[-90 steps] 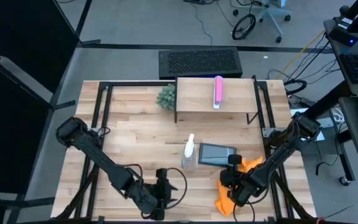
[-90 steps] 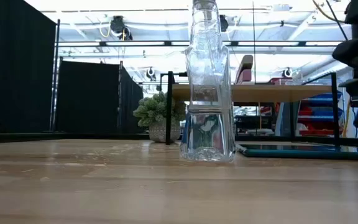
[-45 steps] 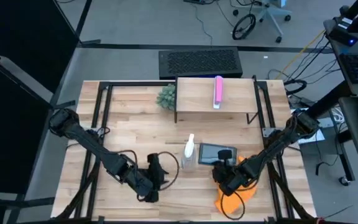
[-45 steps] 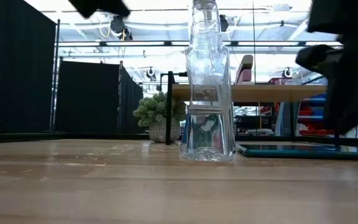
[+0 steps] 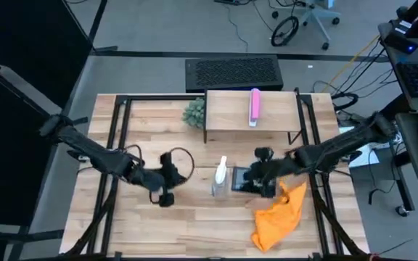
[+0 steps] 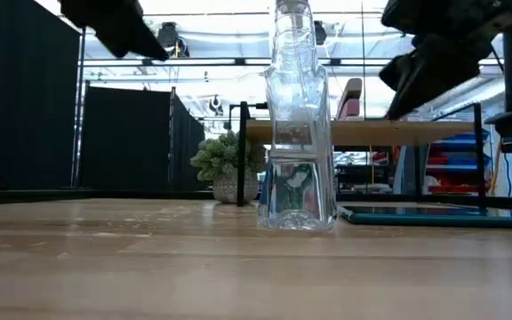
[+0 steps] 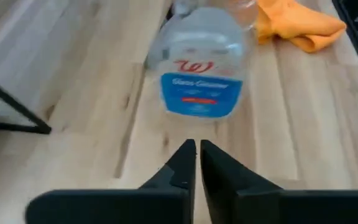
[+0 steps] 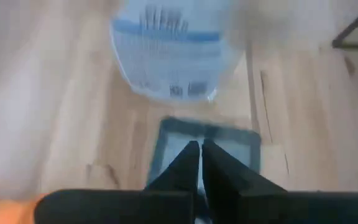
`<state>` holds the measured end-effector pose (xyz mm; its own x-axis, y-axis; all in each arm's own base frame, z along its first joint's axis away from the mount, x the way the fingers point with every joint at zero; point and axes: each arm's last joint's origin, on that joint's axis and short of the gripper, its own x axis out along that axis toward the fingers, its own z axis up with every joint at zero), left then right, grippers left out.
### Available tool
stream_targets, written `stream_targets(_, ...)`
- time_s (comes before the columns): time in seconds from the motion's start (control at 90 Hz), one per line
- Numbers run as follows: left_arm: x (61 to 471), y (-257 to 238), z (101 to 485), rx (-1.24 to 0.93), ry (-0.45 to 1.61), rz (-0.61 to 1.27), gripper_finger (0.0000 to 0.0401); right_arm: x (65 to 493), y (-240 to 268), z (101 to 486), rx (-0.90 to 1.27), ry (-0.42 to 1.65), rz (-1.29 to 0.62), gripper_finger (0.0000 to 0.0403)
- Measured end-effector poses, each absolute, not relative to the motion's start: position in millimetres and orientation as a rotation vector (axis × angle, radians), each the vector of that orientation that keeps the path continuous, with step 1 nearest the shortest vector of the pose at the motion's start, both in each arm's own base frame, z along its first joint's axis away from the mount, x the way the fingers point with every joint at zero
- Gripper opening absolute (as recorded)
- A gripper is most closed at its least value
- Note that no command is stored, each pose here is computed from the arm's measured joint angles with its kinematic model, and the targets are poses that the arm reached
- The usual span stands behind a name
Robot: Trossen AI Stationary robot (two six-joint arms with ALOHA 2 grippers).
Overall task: Apply microfiber cloth
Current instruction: Return to Home Position
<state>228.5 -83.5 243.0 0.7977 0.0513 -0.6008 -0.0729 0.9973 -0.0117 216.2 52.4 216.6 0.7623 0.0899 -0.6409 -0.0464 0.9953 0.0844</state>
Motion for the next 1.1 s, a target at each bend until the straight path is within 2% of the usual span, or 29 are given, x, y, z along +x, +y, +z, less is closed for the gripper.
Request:
stream_targets(0.2,211,-38,248,-0.050,0.523,0.062,0.0000,181,14,217,0.116,0.488,0.105,0.0000)
stream_targets(0.278,203,-26,251,-0.025,0.465,0.072,0.0001,170,5,221,0.120,0.430,0.059,0.0000)
stream_targets(0.433,189,-13,257,-0.017,0.422,0.246,0.0001,155,-7,227,0.163,0.404,-0.088,0.0000)
stream_targets(0.489,188,-11,258,-0.017,0.408,0.276,0.0001,152,-7,228,0.189,0.393,-0.096,0.0000)
stream_targets(0.567,187,-11,258,-0.033,0.407,0.280,0.0001,153,-7,228,0.117,0.373,-0.064,0.0000)
stream_targets(0.7,186,-8,237,0.004,0.418,0.257,0.0002,152,-9,219,0.039,0.226,-0.036,0.0000)
stream_targets(0.8,177,-6,222,-0.009,0.351,0.193,0.0002,144,-11,204,0.028,0.133,-0.010,0.0000)
stream_targets(0.867,171,-3,219,-0.023,0.278,0.167,0.0002,139,-13,194,0.034,0.109,-0.036,0.0000)
stream_targets(1.1,145,1,204,-0.077,0.208,0.147,0.0002,124,-17,165,0.099,0.101,-0.080,0.0000)
